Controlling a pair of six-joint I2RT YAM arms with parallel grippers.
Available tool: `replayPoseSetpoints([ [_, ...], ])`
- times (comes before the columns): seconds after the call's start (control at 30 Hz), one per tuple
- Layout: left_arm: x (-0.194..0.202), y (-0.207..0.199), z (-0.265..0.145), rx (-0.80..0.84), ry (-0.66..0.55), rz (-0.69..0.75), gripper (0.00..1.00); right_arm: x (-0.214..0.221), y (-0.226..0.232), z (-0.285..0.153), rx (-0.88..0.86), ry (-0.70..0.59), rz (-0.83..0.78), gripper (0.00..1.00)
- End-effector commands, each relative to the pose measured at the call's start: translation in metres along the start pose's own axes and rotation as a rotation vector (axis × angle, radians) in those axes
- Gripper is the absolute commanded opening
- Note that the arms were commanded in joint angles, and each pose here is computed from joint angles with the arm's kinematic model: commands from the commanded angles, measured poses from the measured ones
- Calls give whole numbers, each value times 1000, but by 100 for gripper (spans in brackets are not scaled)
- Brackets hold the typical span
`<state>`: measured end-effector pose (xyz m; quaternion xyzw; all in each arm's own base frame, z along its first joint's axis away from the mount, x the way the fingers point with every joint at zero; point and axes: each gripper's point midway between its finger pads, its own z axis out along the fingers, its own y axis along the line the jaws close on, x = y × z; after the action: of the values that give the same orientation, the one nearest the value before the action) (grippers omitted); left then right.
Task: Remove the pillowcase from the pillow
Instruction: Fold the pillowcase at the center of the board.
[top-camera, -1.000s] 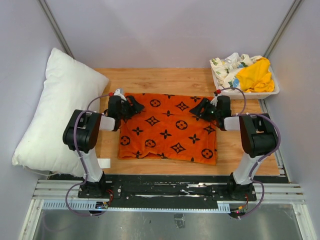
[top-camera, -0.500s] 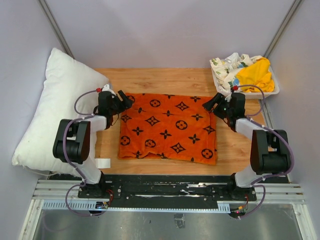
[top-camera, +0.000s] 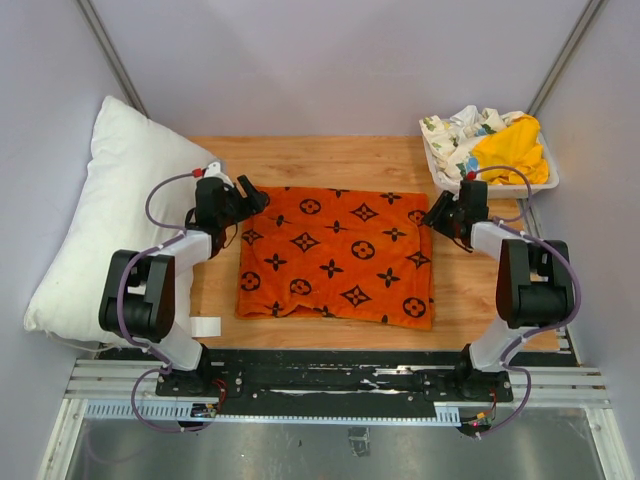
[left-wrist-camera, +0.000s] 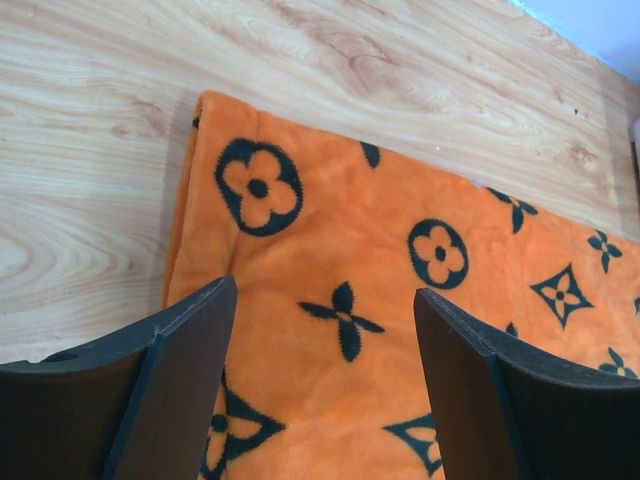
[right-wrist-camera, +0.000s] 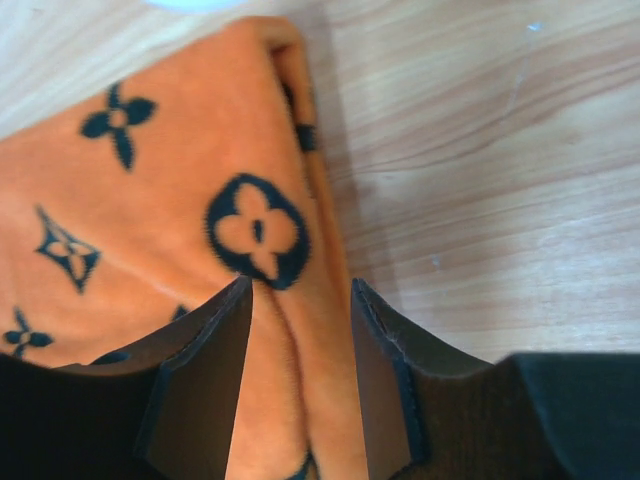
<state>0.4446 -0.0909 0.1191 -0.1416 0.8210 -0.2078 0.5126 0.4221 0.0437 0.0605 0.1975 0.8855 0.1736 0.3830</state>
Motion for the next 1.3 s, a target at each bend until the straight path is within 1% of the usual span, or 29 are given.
replayPoseSetpoints([
  [0.0, 5, 4, -3, -12, 9, 26, 77, -16, -13, 9, 47, -17, -10, 44],
  [0.1, 5, 5, -4, -20, 11, 33, 76, -14, -17, 16, 62, -4, -8, 44],
  [0.2, 6, 5, -4, -18, 13, 34, 76, -11, -18, 19, 59, 5, -7, 39],
  [0.57, 12, 6, 0, -14, 30, 31, 76, -4, -15, 26, 28, 38, 0, 30],
  [1.07, 12, 7, -1, -16, 28, 39, 77, -5, 10, 28, -99, 27, -14, 29],
  [1.17, 13, 8, -1, -20, 31, 41, 77, -6, 12, 29, -103, 24, -17, 23],
  [1.23, 13, 8, 0, -20, 32, 40, 77, -7, 12, 29, -102, 22, -19, 15],
  [1.27, 13, 9, 0, -22, 33, 41, 76, -9, 12, 29, -100, 20, -19, 9],
])
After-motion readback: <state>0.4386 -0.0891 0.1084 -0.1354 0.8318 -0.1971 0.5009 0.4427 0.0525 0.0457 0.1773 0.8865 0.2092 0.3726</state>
